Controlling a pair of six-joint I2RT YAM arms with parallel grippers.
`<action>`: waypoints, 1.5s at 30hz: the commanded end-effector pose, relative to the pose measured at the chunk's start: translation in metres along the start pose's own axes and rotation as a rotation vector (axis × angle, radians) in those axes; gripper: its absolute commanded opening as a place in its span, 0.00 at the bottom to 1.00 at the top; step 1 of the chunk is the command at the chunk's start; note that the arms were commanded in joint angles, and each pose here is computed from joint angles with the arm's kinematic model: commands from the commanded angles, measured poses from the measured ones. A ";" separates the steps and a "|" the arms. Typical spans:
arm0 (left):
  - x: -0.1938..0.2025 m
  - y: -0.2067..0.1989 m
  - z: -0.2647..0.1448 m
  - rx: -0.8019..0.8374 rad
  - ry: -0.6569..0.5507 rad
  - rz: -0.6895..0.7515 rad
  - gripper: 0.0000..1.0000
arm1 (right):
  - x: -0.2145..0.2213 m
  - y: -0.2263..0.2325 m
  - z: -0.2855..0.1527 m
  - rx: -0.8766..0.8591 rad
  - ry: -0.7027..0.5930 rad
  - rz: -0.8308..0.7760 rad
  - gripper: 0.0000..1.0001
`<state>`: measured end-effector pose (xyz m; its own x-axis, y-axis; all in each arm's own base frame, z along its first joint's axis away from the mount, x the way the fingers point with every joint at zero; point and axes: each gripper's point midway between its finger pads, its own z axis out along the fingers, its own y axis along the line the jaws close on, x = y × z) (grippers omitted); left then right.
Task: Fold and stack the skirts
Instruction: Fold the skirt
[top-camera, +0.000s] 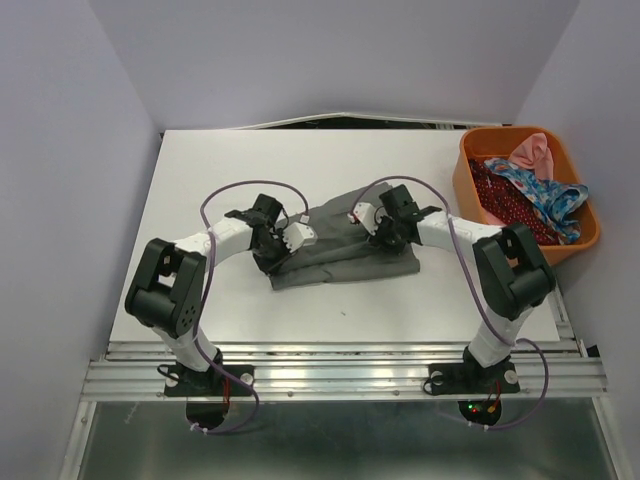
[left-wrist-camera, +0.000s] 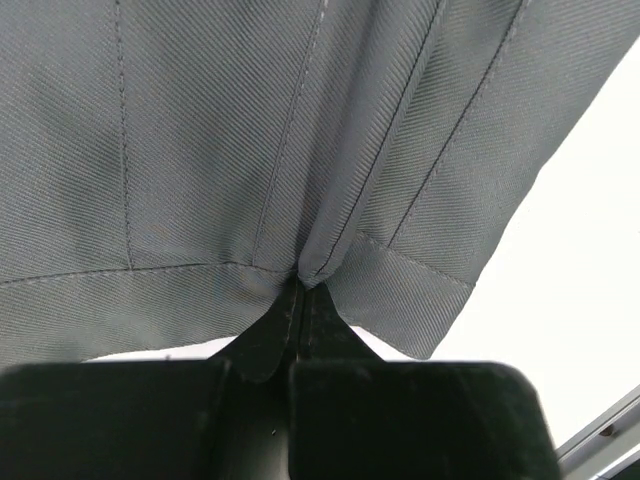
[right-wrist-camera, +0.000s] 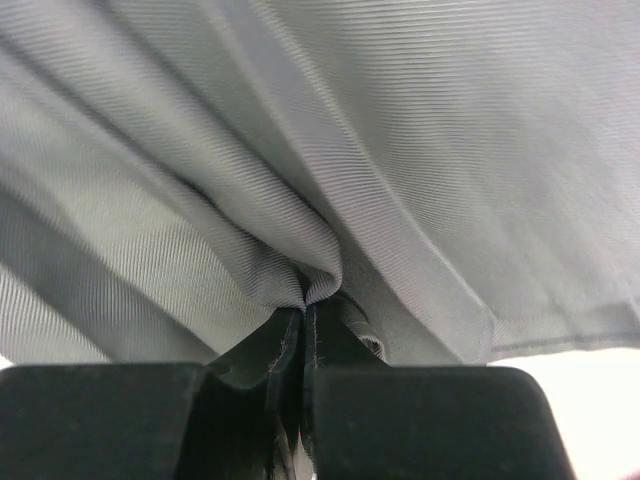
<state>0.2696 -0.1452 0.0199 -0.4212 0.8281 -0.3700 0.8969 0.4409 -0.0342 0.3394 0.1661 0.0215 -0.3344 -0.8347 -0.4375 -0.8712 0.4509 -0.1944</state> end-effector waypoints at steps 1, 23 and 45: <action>0.012 -0.008 0.006 0.021 0.021 -0.054 0.00 | 0.016 -0.023 0.037 0.087 0.090 0.041 0.01; -0.114 0.004 -0.111 -0.150 -0.459 -0.136 0.65 | -0.140 -0.111 -0.077 0.259 -0.407 0.591 0.83; -0.076 0.006 -0.032 -0.123 -0.236 -0.209 0.56 | -0.157 0.103 0.020 -0.534 -0.367 1.447 0.64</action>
<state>0.3110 -0.1927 0.0864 -0.5388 0.6079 -0.5832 0.7527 0.6583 -0.0094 0.3090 0.3313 0.0480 -0.9401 0.2671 -0.2117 -0.0041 0.6123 0.7906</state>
